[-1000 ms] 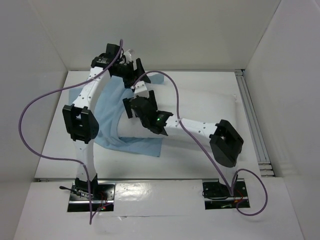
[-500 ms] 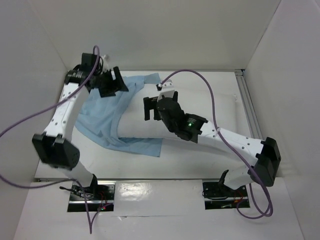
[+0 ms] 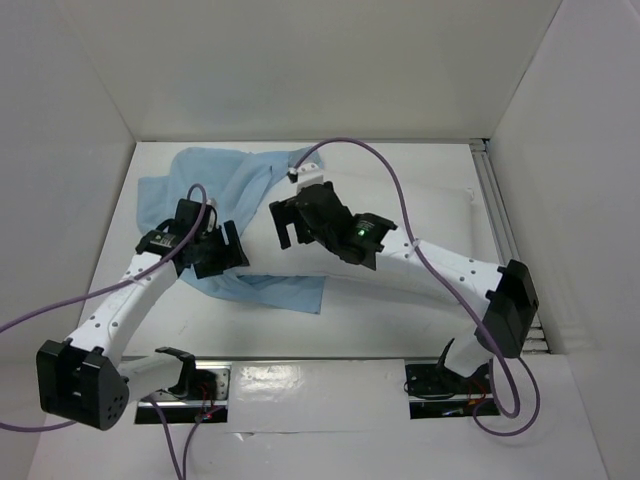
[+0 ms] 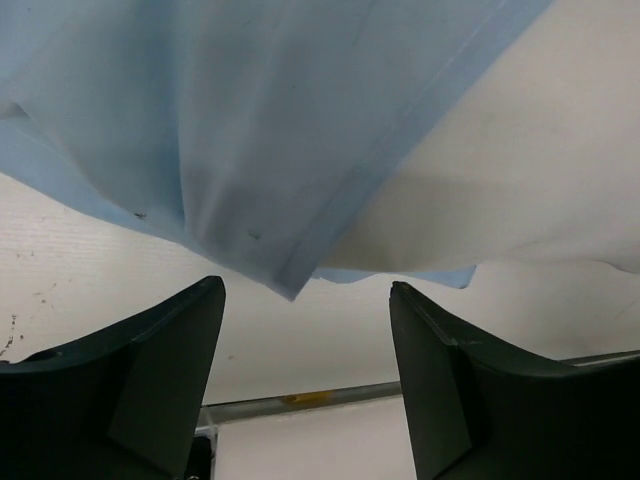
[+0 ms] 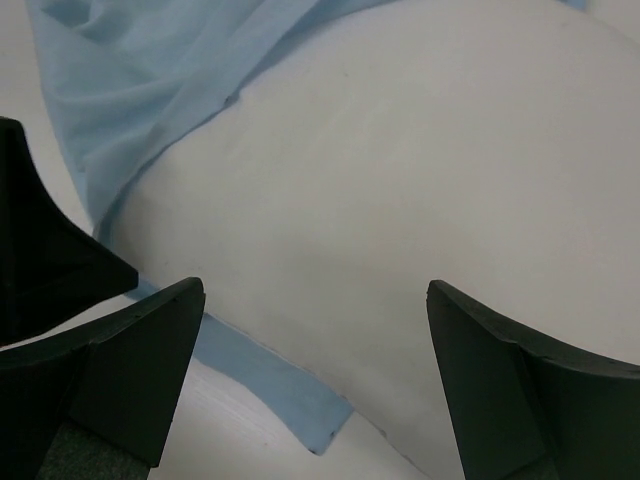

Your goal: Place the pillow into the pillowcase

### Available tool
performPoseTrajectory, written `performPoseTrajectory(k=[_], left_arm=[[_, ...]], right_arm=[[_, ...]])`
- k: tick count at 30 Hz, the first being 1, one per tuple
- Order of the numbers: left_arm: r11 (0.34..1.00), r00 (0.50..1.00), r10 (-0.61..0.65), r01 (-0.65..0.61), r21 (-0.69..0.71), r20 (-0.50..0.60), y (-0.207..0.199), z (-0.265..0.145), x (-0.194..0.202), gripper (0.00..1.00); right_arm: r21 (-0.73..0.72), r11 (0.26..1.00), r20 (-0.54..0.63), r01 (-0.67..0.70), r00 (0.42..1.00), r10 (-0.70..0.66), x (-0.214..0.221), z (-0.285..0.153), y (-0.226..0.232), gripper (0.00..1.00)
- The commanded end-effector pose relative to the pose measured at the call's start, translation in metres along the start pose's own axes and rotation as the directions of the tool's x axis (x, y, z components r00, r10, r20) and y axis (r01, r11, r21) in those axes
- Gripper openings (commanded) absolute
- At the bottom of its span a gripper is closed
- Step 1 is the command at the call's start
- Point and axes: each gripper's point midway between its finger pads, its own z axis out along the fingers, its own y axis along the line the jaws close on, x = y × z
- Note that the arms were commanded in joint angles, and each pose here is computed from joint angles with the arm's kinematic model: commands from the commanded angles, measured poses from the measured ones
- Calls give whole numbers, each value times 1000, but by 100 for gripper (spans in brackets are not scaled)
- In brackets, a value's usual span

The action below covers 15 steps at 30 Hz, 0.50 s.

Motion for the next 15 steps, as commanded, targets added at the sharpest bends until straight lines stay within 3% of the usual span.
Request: performPoseTrajectory(k=[1,6,10,11,13,15], left_arm=[[999,987,-46,42,33,156,-9,0,-29,79],[999,986,-47,48,-4,161,-4,12,-34,65],[999,993,-36,33,32,111,-12,17,-29,27],[999,994,-36,32,43,103,-14,17,-27,12],[998,995,-24,18,67,98,-19,14,-28,0],[996,995,-11,2,92,94,-25,11,-29,0]], right_arm=[[-97,993,-70,62,995,-69,3,1,17,99],[-129,988,-117,79,989,-94,16,7,23,99],[-155,984,-191,89,974,-118,39,23,31,99],[-148,986,-208,78,972,-108,46,28,31,99],[-140,987,-233,73,967,-105,59,42,33,99],[-109,993,-234,50,969,-75,55,55,27,95]])
